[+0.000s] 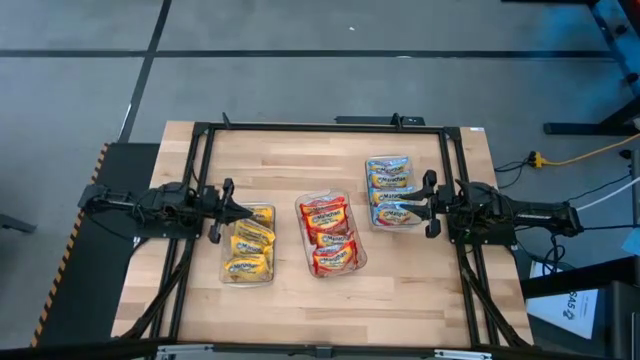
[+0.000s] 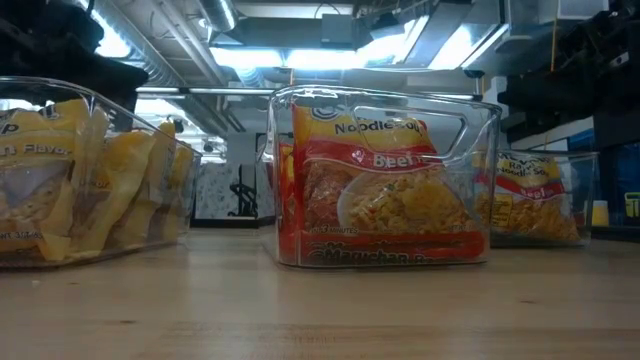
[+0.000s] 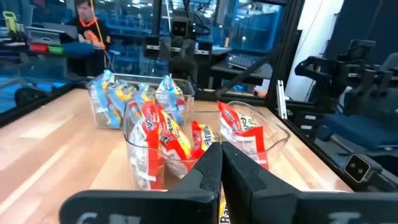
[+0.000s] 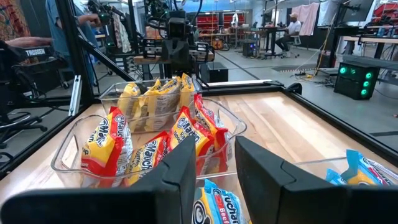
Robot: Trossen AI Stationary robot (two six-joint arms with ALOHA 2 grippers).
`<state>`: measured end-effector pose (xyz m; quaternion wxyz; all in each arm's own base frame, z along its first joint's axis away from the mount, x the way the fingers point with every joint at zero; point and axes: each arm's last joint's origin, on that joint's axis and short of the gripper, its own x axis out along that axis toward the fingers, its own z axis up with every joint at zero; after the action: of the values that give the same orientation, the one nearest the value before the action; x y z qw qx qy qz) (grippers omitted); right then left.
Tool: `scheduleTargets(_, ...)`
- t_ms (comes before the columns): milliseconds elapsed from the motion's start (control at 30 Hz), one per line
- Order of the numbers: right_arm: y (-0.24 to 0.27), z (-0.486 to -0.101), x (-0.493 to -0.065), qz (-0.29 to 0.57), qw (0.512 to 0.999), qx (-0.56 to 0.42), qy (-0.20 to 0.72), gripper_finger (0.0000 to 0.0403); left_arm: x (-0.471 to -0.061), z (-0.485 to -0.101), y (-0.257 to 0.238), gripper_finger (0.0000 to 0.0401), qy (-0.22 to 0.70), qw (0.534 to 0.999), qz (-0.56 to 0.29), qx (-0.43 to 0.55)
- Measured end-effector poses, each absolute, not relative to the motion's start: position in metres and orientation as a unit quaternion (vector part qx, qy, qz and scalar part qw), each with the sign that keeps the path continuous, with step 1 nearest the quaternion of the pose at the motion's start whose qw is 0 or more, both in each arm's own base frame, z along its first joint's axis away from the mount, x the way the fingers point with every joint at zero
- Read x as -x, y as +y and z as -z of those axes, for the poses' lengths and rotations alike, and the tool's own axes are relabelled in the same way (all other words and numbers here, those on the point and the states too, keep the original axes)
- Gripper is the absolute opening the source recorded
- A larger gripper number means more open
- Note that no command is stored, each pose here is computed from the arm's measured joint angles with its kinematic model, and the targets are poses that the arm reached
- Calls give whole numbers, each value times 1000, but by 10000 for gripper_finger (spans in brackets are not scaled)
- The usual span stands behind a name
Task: Sort Maruchan noodles
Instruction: Return to Home Position
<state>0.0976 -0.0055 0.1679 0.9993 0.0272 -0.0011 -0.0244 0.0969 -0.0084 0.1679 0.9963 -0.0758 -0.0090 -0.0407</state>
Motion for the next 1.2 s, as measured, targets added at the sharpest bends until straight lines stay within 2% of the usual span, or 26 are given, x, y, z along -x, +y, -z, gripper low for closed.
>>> scheduleTargets(1200, -5, -168, -98, 24, 999, -27, -1, 111, -97, -167, -8, 2, -3, 997, 37, 74)
